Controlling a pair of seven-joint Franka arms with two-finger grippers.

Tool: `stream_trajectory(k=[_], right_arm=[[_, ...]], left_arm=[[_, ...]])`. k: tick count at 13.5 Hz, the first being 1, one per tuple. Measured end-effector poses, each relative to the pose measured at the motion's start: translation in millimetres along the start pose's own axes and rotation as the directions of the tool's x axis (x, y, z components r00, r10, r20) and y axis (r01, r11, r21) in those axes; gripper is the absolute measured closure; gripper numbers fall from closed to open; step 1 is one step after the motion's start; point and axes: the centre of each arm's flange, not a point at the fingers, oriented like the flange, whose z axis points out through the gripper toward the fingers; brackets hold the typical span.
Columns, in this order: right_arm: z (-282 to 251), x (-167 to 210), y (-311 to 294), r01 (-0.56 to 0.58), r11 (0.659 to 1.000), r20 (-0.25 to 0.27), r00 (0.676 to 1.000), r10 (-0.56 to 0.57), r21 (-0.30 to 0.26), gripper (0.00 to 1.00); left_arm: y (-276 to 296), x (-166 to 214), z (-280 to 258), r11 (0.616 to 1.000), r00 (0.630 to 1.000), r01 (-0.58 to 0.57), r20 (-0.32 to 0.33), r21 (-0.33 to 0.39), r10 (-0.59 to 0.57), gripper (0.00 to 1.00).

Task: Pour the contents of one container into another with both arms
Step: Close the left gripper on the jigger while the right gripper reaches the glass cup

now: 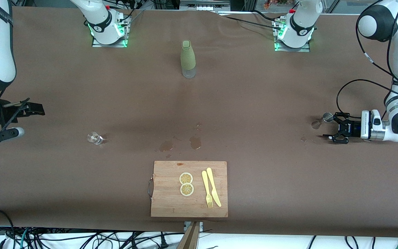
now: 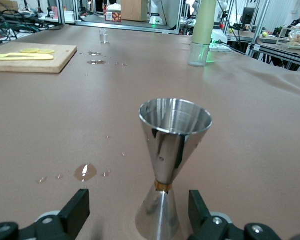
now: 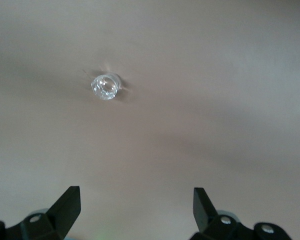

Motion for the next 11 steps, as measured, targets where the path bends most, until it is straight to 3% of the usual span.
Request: stream_trajectory(k=[2,5,9,11], right_arm=[[17.4,7.1,18.0,0.171,0.985,-0.048,0.984,-0.17,0.022,0.0],[72.6,3.5,74.4,0.38,0.919,-0.161,0.918,-0.362,0.103,0.0],[145.1,5.5,115.6,0.57,0.809,-0.339,0.796,-0.502,0.142,0.0],[168.6,11.7,111.8,0.641,0.755,-0.416,0.73,-0.543,0.139,0.0]], left_arm=[[-2.2,3.1,5.5,1.0,1.0,-0.02,-0.009,-0.015,0.02,0.17],[-2.8,4.5,11.1,0.999,0.999,-0.029,-0.024,-0.03,0.029,0.21],[-2.0,3.7,10.6,0.999,0.999,-0.038,-0.024,-0.029,0.037,0.25],[-1.9,3.4,10.6,0.999,0.999,-0.04,-0.024,-0.029,0.04,0.39]])
